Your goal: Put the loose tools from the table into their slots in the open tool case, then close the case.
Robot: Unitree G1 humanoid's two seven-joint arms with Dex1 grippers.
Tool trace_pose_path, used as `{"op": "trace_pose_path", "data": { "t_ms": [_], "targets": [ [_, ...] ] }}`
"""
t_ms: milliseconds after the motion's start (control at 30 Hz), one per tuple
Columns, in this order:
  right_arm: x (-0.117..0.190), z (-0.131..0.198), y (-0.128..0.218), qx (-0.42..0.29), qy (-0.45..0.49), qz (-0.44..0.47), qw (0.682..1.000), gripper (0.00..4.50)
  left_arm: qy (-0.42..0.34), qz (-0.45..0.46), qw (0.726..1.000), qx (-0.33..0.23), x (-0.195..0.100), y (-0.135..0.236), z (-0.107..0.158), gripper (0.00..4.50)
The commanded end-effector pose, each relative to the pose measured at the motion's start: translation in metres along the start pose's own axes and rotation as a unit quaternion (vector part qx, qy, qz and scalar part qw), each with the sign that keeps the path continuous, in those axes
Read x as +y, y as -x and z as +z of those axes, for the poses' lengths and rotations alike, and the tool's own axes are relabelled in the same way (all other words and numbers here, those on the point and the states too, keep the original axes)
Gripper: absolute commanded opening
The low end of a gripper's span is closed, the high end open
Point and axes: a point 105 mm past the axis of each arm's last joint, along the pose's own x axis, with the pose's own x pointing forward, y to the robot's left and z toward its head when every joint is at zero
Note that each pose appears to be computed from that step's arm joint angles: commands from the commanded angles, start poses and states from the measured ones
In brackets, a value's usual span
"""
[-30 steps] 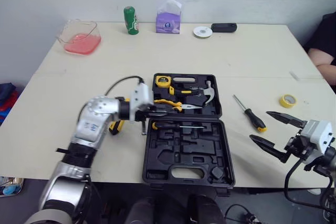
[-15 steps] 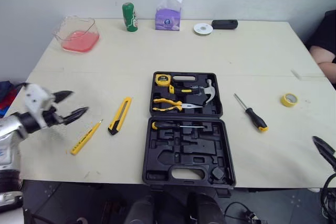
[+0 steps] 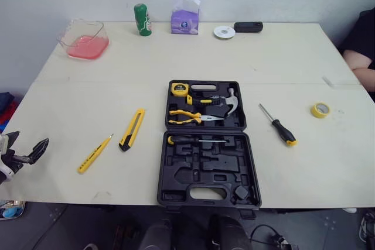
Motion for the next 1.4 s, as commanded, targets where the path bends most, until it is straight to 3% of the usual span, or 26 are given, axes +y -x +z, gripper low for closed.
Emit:
{"op": "trace_pose_path", "data": {
  "t_ms": [33,200,467,533,600,667,800,900,1067,1400],
  "targets": [
    [0.004,0.003,-0.005,-0.012,0.005,0.0,1.0,4.5,-0.008,-0.011,0.999,-0.034,-0.006,-0.002,0.02,4.48],
    [0.023,0.012,-0.021,-0.036,0.002,0.034,0.999,4.5,0.011,-0.061,0.997,-0.054,-0.029,-0.008,0.035,4.48],
    [0.083,0.071,-0.055,-0.11,-0.017,0.164,0.98,4.5,0.017,-0.276,0.954,-0.113,-0.125,-0.017,0.094,4.48],
    [0.094,0.072,-0.065,-0.069,-0.045,0.171,0.982,4.5,0.014,-0.334,0.934,-0.123,-0.158,-0.017,0.107,4.48],
    [0.114,0.088,-0.069,-0.075,-0.055,0.215,0.972,4.5,0.01,-0.385,0.912,-0.139,-0.188,-0.018,0.122,4.48],
    [0.127,0.099,-0.07,-0.08,-0.067,0.245,0.964,4.5,0.01,-0.405,0.901,-0.154,-0.201,-0.019,0.131,4.48],
    [0.14,0.104,-0.083,0.008,-0.093,0.27,0.958,4.5,-0.043,-0.482,0.851,-0.204,-0.236,-0.01,0.15,4.48],
    [0.153,0.115,-0.082,0.033,-0.109,0.313,0.943,4.5,-0.067,-0.52,0.825,-0.208,-0.249,-0.002,0.148,4.48],
    [0.163,0.116,-0.09,0.099,-0.083,0.333,0.934,4.5,-0.026,-0.575,0.795,-0.19,-0.265,0.007,0.15,4.48],
    [0.17,0.088,-0.113,0.168,-0.064,0.334,0.925,4.5,-0.022,-0.61,0.771,-0.18,-0.284,0.017,0.146,4.48]
  ]
}}
